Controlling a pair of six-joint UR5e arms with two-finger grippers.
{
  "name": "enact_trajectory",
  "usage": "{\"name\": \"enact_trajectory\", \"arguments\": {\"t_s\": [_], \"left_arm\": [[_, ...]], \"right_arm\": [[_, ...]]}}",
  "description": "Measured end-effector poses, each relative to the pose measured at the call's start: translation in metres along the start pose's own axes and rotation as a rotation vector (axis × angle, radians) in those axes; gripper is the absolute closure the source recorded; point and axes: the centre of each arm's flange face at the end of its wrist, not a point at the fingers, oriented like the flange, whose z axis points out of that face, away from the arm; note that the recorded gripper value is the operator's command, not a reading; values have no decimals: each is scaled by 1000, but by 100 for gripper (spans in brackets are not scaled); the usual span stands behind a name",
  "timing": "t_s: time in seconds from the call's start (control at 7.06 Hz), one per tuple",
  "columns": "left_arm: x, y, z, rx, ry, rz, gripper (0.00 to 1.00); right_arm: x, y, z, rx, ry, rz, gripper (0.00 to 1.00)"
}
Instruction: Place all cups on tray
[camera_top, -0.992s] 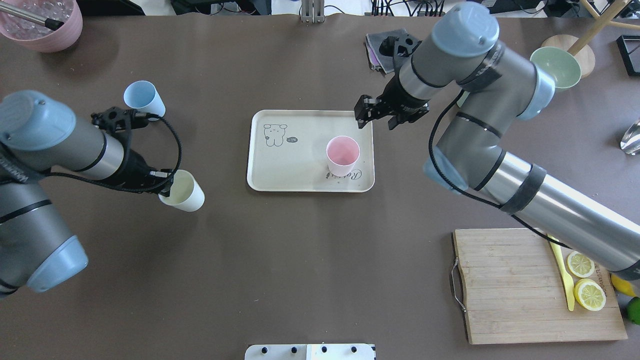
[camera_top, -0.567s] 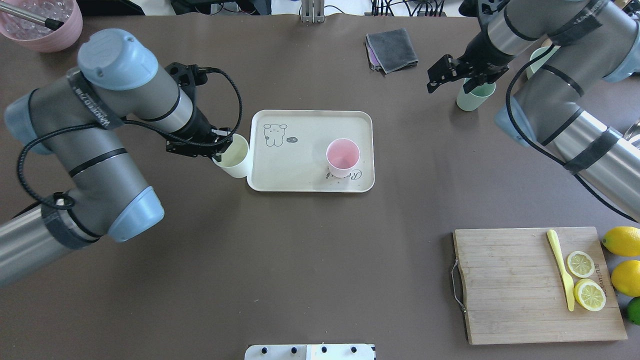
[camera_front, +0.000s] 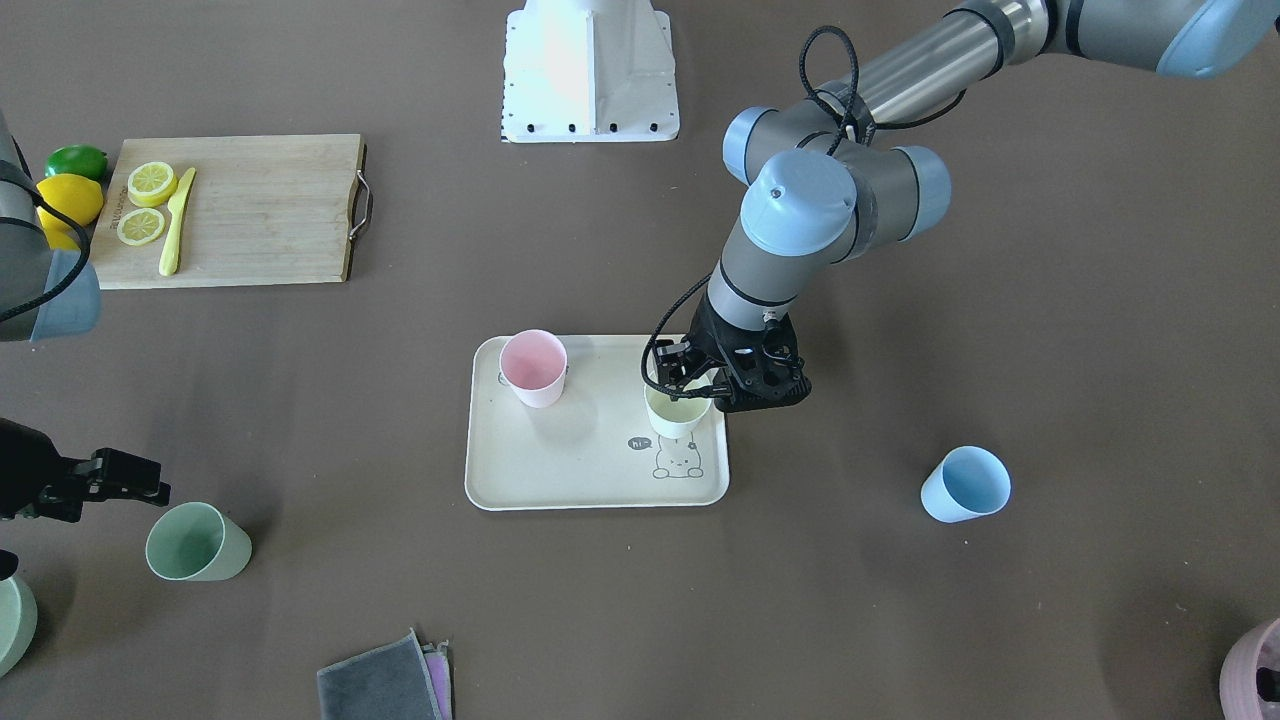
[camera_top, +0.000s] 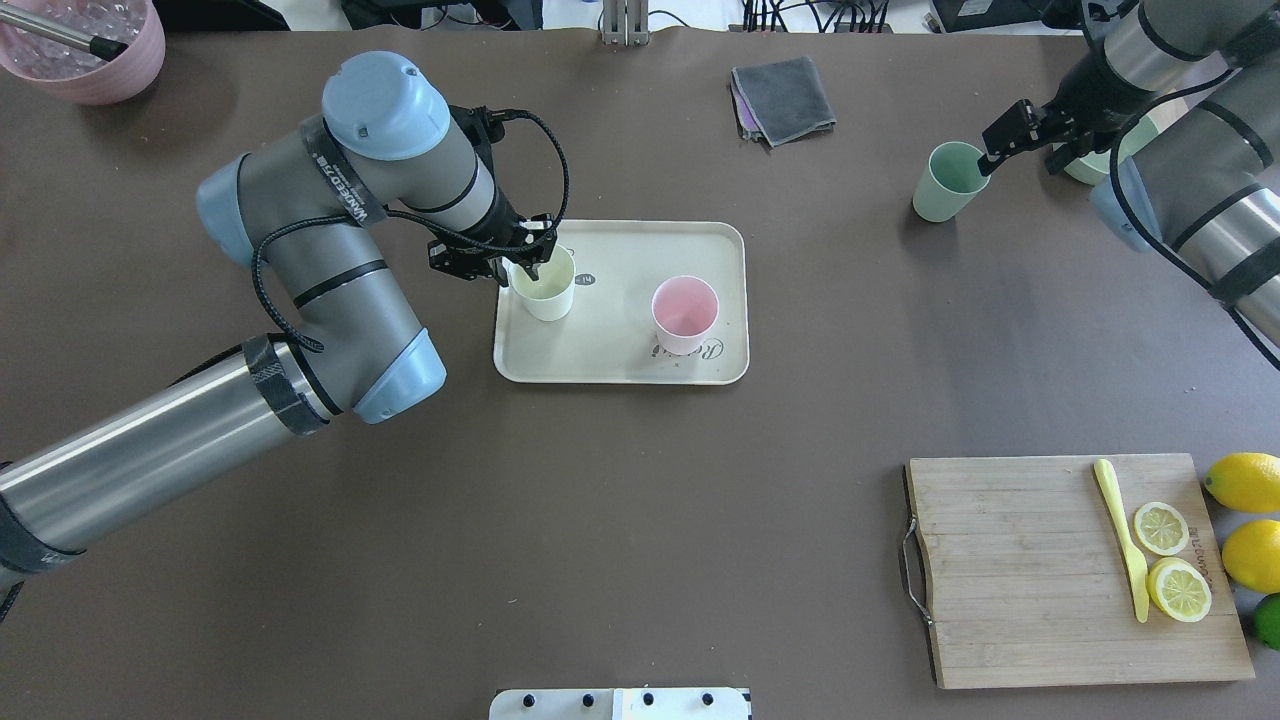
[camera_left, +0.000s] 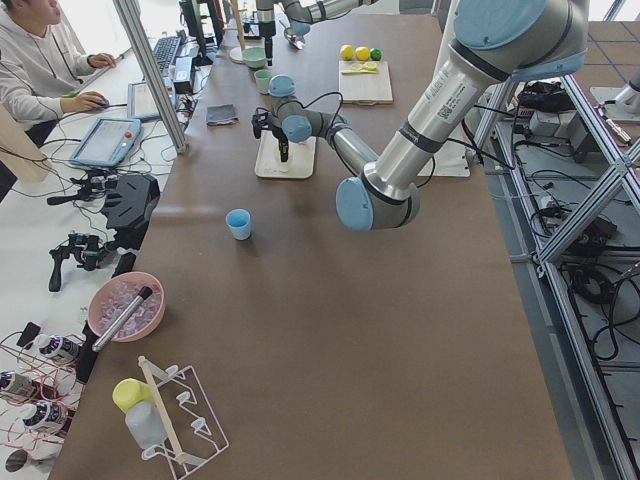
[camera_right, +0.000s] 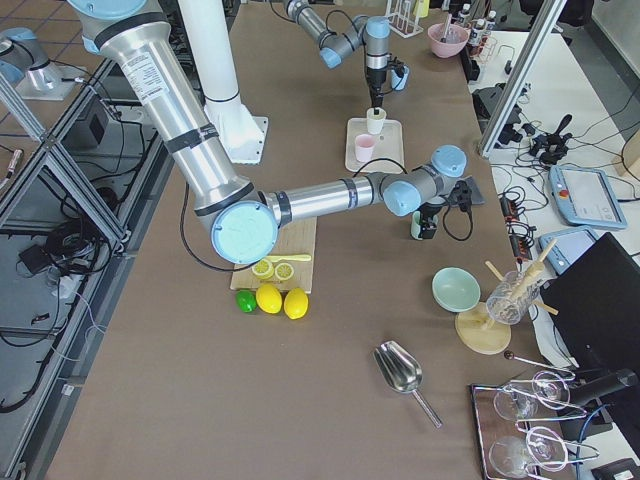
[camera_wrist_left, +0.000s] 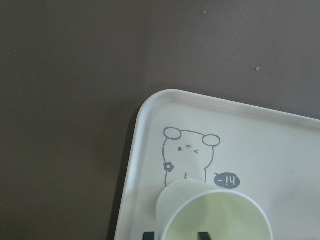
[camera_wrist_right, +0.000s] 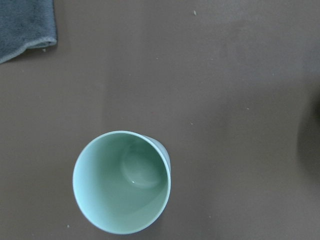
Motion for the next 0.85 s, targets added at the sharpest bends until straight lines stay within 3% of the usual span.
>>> {"name": "enact_trajectory", "arguments": {"t_s": [0.28,0.57,0.71,0.85], "left_arm": [[4,2,-1,7,2,-14,2],[1,3,-2,8,-1,-18,2],[1,3,-3,12,-1,-18,2],[2,3,-6,18,1,-17,2]], "right_arm": [[-8,-8,9,-5,12,116,17],[-13,-14,16,-2,28,183,17],[-17,-16,20,10,47,213,28],[-22,-16,26,19,65,237,33]]}}
